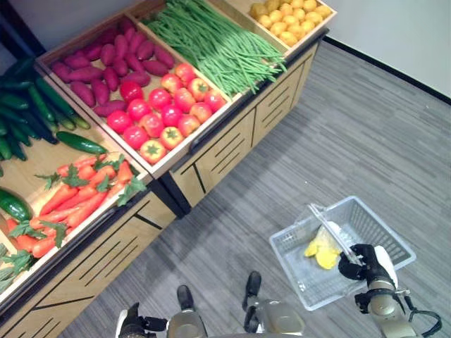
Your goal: Get the vegetables into the basket
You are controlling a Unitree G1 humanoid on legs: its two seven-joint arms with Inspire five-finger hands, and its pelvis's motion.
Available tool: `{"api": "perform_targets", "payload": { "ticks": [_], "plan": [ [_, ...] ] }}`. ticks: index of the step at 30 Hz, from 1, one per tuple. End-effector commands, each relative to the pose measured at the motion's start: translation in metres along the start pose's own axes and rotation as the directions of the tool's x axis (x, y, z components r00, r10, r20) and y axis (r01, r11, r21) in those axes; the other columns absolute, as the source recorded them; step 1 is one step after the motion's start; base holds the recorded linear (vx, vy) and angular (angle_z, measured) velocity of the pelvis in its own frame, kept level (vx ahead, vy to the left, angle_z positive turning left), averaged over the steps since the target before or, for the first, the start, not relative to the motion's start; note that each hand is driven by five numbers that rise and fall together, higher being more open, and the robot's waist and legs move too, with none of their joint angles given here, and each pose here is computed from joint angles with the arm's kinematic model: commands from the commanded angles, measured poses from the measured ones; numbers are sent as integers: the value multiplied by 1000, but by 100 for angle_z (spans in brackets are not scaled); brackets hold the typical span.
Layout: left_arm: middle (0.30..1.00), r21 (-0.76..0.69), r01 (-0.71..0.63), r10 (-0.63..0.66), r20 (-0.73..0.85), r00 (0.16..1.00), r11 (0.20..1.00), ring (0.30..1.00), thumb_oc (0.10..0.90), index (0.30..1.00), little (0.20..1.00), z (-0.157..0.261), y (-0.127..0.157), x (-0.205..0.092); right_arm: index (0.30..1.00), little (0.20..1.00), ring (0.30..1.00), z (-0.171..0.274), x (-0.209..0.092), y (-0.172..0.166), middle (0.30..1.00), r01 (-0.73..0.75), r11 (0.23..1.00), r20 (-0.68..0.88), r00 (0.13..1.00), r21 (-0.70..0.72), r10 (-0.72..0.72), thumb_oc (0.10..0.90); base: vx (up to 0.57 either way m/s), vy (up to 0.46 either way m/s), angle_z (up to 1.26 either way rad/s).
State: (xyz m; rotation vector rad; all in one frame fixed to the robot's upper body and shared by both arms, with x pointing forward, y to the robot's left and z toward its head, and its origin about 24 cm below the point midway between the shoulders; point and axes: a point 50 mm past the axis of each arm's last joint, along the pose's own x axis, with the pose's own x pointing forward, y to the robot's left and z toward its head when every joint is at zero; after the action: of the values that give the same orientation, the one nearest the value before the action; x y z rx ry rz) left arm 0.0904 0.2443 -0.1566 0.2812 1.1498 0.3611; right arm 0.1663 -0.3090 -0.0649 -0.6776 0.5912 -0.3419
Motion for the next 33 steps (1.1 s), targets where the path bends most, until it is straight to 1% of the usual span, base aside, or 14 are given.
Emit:
{"api": "perform_targets", "payload": {
  "ticks": [1, 6, 11, 16, 17, 22, 24, 26, 27, 29, 30, 31, 32, 33],
  "plan": [
    [1000, 16, -46, 45, 49, 998, 999, 1000, 900, 1000, 1000, 12, 16, 4, 300, 300, 300, 58, 17, -29, 300, 120, 990, 235, 963, 78, -135, 400, 68, 281, 30],
    [1000, 25, -57, 55, 76, 996, 998, 1000, 900, 1000, 1000, 18, 21, 5, 300, 300, 300, 52, 22, -18, 300, 102, 992, 179, 977, 77, -114, 400, 40, 269, 32],
    [1000, -12, -94, 95, 107, 990, 996, 1000, 900, 1000, 1000, 31, 29, 7, 300, 300, 300, 41, 25, -8, 300, 98, 991, 103, 989, 94, -107, 400, 47, 74, 32],
    [1000, -31, -141, 143, 114, 983, 990, 1000, 900, 1000, 1000, 40, 38, 10, 300, 300, 300, 23, 20, -2, 300, 99, 989, 28, 994, 108, -103, 400, 65, -140, 63],
    [1000, -45, -150, 155, 112, 982, 988, 1000, 900, 1000, 1000, 41, 38, 10, 300, 300, 300, 11, 17, 3, 300, 94, 990, -24, 995, 104, -92, 400, 25, -173, 85],
    [1000, -82, -179, 183, 49, 982, 980, 1000, 900, 1000, 1000, 25, 44, 9, 300, 300, 300, -13, 10, 8, 300, 65, 995, -116, 992, 73, -56, 400, 30, -242, 40],
    [1000, -135, -208, 212, 14, 977, 969, 1000, 900, 1000, 1000, 19, 45, 8, 300, 300, 300, -21, 8, 9, 300, 55, 997, -143, 989, 46, -48, 400, 31, -156, -4],
    [1000, -246, -262, 262, -32, 964, 933, 1000, 900, 1000, 1000, 16, 48, 8, 300, 300, 300, -29, 4, 13, 300, 31, 999, -177, 984, 14, -28, 400, 29, -128, 6],
    [1000, -275, -271, 267, -55, 962, 922, 1000, 900, 1000, 1000, 13, 47, 7, 300, 300, 300, -33, 2, 14, 300, 23, 1000, -191, 981, 4, -21, 400, 19, -105, 7],
    [1000, -407, -361, 346, -113, 932, 839, 1000, 900, 1000, 1000, 13, 56, 7, 300, 300, 300, -45, -3, 19, 300, 11, 1000, -247, 969, -3, -11, 400, 17, -69, 8],
    [1000, -434, -378, 353, -140, 925, 818, 1000, 900, 1000, 1000, 10, 57, 6, 300, 300, 300, -47, -4, 20, 300, 6, 1000, -257, 966, -9, -8, 400, 15, -32, 14],
    [1000, -517, -450, 403, -208, 891, 729, 1000, 900, 1000, 1000, 7, 67, 5, 300, 300, 300, -48, -5, 21, 300, 3, 1000, -259, 966, -8, -4, 400, 14, -9, 16],
    [1000, -568, -485, 424, -248, 871, 665, 1000, 900, 1000, 1000, 5, 72, 5, 300, 300, 300, -52, -8, 25, 300, -12, 1000, -276, 961, -10, 9, 400, 18, 1, 11],
    [1000, -622, -533, 435, -320, 842, 573, 1000, 900, 1000, 1000, -2, 80, 3, 300, 300, 300, -55, -10, 26, 300, -21, 1000, -290, 957, -15, 16, 400, 21, 24, -3]
  ]
}}
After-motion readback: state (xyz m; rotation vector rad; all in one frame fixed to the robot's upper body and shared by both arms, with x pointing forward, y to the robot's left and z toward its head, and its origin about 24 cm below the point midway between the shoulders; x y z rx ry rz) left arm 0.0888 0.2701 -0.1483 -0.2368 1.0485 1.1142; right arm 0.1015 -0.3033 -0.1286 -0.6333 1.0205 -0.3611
